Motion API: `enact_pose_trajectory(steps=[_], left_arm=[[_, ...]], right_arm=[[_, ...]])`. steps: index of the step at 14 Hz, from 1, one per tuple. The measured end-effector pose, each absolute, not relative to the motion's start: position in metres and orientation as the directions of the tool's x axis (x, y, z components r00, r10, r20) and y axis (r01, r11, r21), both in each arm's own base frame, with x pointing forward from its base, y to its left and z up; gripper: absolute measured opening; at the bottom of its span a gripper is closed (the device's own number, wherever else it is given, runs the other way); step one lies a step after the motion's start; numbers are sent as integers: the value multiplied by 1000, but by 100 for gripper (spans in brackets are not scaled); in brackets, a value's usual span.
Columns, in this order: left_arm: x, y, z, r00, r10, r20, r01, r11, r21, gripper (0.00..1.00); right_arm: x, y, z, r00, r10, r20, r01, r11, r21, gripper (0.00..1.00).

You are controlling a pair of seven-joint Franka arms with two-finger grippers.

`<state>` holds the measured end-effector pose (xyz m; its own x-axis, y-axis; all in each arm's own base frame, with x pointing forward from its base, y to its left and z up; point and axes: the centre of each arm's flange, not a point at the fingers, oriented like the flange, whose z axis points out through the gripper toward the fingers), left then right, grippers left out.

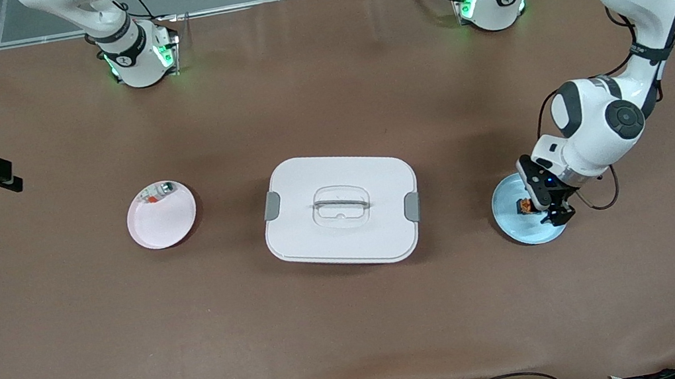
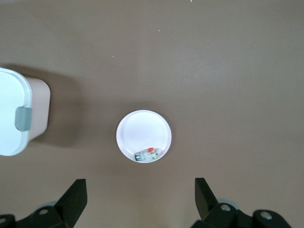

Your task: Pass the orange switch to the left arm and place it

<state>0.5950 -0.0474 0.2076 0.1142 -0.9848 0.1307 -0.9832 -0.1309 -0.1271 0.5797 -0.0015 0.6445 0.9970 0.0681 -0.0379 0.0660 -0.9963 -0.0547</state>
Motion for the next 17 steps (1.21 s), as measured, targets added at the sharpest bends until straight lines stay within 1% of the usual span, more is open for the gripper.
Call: enact_pose_trajectory(steps=[2, 4, 9, 11, 14, 17], left_arm=[[595, -46, 226, 183, -975, 129, -975, -197, -105, 100], [594, -45, 256, 273, -954, 120, -956, -284, -80, 100], [578, -46, 361, 570, -819, 67, -820, -573, -16, 100], [572, -46, 403, 679, -733, 29, -734, -679, 12, 100], [561, -55, 459, 846, -533, -14, -533, -846, 22, 100], [550, -62, 501, 934, -357, -19, -357, -934, 6, 100]], right_arm=[[580, -6, 645, 997, 73, -38, 72, -997, -34, 100], [580, -9, 645, 998, 48, -41, 47, -999, -6, 100], [578, -7, 643, 998, 22, -57, 21, -1000, -4, 100], [578, -7, 644, 998, 18, -53, 18, -1000, -3, 100], [579, -3, 644, 998, 27, -49, 26, -1000, -4, 100], [580, 3, 644, 998, 35, -46, 34, -999, -4, 100]])
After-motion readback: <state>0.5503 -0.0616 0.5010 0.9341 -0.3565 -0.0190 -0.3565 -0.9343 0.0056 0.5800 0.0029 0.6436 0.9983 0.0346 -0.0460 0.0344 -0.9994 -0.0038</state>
